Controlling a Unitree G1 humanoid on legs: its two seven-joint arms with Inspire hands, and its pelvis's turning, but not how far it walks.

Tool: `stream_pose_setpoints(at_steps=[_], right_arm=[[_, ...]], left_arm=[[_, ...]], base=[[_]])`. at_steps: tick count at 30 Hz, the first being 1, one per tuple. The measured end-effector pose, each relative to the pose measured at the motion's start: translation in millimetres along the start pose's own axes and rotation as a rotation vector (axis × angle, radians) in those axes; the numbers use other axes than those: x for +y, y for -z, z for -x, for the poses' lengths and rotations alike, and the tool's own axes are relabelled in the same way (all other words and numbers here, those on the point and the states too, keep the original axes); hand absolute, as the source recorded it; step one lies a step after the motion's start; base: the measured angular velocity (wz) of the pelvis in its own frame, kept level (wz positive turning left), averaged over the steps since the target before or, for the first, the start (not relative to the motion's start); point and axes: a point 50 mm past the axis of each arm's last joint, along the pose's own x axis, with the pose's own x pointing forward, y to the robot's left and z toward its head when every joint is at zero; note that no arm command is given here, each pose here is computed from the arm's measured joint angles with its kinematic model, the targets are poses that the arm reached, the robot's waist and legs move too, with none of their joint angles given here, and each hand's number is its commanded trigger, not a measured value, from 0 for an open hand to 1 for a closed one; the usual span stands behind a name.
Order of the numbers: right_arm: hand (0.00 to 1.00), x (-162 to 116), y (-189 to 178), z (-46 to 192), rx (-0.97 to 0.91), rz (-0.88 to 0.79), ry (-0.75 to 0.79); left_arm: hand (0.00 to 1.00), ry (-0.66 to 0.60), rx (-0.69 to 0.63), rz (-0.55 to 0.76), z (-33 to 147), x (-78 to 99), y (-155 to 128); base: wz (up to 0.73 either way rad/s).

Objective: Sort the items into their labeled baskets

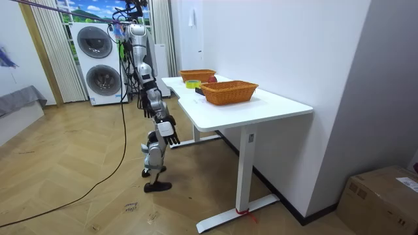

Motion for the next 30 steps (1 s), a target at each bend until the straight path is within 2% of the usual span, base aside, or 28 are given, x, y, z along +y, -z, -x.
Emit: stream_pose_setpoints(at_steps=[16, 30], right_arm=[[0.0, -1, 2, 0, 0.027, -0.019, 0.003], [0.0, -24, 33, 7, 0.099, -0.349, 0.113]], left_arm=[[0.0, 0.01, 0.03, -0.029, 0.1, -1.0, 3], [0.0, 0.023, 0.051, -0.024, 0.3, -0.2, 6]], base=[[0.0], [-0.01]])
